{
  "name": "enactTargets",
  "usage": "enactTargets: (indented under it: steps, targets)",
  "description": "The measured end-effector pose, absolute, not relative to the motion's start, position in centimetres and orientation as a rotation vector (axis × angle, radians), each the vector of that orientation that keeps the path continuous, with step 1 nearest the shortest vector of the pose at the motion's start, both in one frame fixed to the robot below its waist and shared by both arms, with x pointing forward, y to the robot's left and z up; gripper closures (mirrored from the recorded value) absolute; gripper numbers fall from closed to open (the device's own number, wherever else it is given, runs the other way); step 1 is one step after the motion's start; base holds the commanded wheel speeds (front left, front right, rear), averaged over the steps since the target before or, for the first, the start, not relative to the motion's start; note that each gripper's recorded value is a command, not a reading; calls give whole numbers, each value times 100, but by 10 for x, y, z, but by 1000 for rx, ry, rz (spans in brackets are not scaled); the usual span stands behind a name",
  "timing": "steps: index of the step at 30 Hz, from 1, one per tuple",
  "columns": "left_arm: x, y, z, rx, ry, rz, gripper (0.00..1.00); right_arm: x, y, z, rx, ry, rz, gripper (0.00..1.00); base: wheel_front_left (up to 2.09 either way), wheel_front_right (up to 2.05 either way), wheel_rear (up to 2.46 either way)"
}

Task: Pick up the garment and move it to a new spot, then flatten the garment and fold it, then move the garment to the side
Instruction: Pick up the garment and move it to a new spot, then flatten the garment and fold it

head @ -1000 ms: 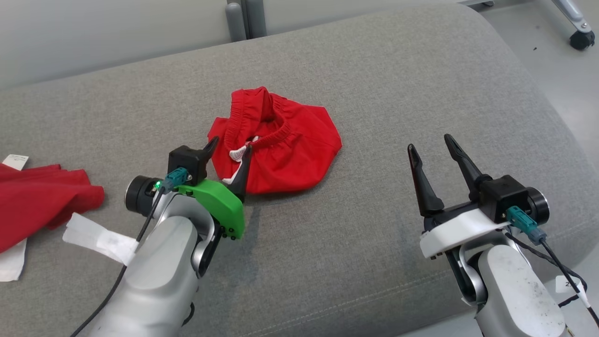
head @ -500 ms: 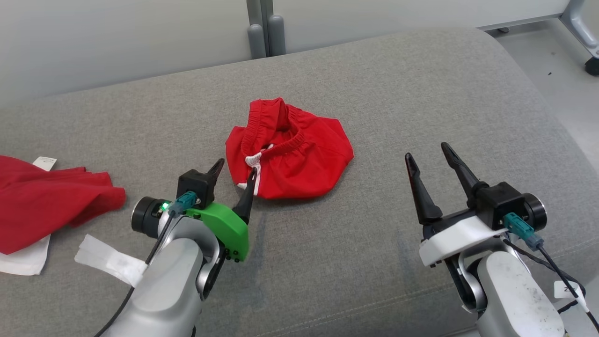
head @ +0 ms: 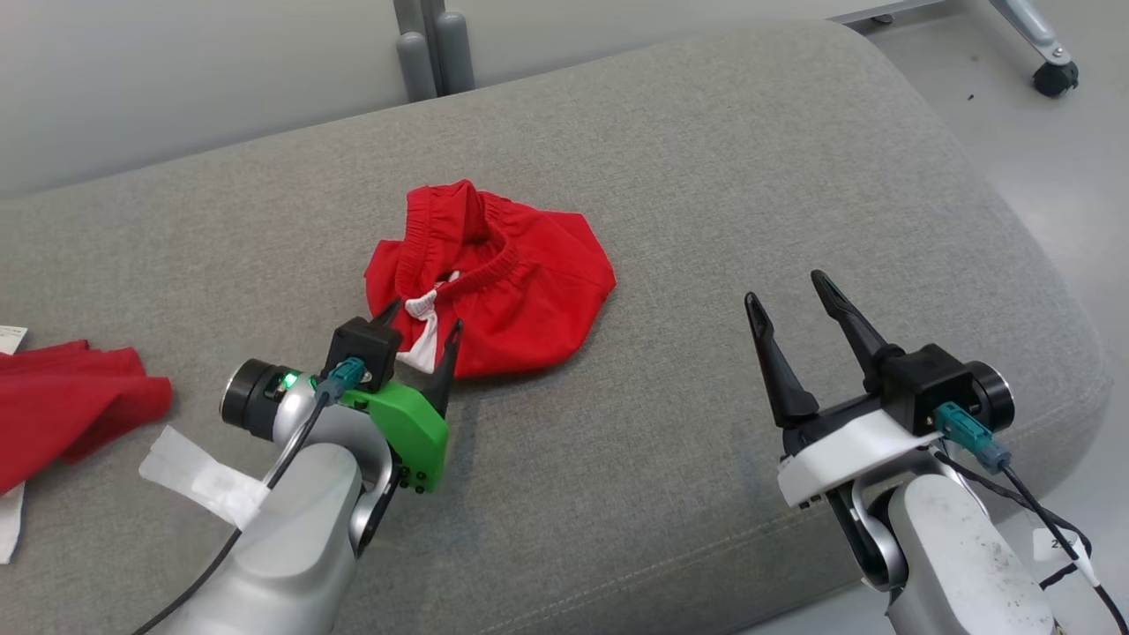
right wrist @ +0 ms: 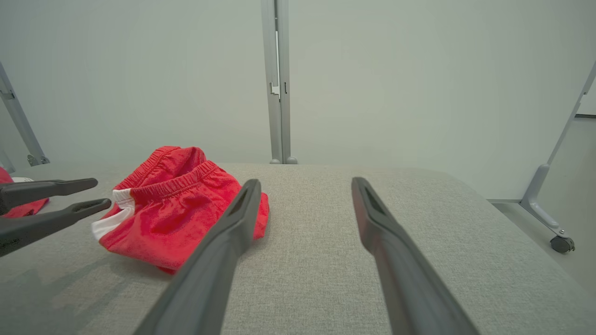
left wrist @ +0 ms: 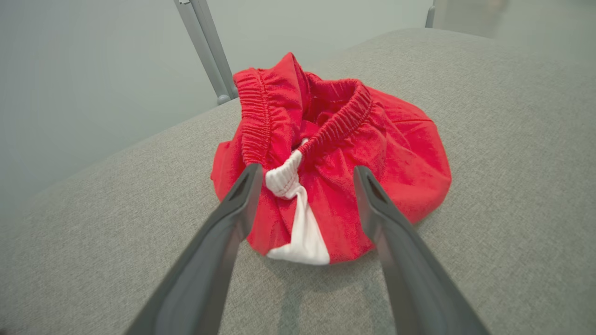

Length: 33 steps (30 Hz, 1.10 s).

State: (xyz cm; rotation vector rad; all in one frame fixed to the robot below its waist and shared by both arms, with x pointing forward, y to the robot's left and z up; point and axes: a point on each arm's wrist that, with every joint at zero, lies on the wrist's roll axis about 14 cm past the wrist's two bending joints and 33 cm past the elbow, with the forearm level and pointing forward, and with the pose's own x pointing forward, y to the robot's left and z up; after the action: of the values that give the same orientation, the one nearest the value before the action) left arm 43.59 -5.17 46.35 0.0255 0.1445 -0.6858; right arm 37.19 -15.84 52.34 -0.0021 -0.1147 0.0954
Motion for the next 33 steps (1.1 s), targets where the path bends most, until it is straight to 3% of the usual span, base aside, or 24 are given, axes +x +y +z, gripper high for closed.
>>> enactTargets:
  steps: [7, 18, 20, 21, 23, 26, 27, 28, 29, 30, 31, 32, 33]
  targets:
    - [451, -62, 464, 46, 140, -708, 0, 371, -171, 520, -8, -103, 58, 0, 0, 0, 0]
    - [458, -64, 425, 111, 279, -722, 0, 372, -187, 511, -15, -72, 5, 0, 0, 0, 0]
    - [459, -62, 421, 124, 303, -717, 30, 372, -187, 510, -14, -69, 5, 0, 0, 0, 0]
    - [459, -60, 416, 130, 326, -711, 38, 373, -187, 509, -13, -67, 6, 0, 0, 0, 0]
    - [457, -58, 411, 142, 348, -713, 36, 374, -188, 510, -10, -68, 2, 0, 0, 0, 0]
    - [451, -58, 407, 172, 370, -738, 15, 375, -189, 510, -10, -71, -5, 0, 0, 0, 0]
    - [450, -57, 406, 182, 372, -746, 15, 376, -188, 510, -9, -72, -2, 0, 0, 0, 0]
    - [449, -57, 405, 197, 377, -753, 24, 377, -186, 511, -8, -73, 3, 0, 0, 0, 0]
    - [449, -57, 406, 209, 379, -760, 42, 377, -185, 511, -7, -75, 7, 0, 0, 0, 0]
    - [449, -56, 407, 221, 380, -765, 53, 378, -183, 511, -6, -76, 11, 0, 0, 0, 0]
    - [449, -55, 407, 233, 383, -770, 73, 378, -182, 511, -5, -77, 15, 0, 0, 0, 0]
    - [449, -53, 406, 243, 389, -772, 100, 379, -181, 512, -4, -78, 19, 0, 0, 0, 0]
    - [449, -52, 406, 247, 395, -771, 100, 379, -179, 512, -3, -80, 25, 0, 0, 0, 0]
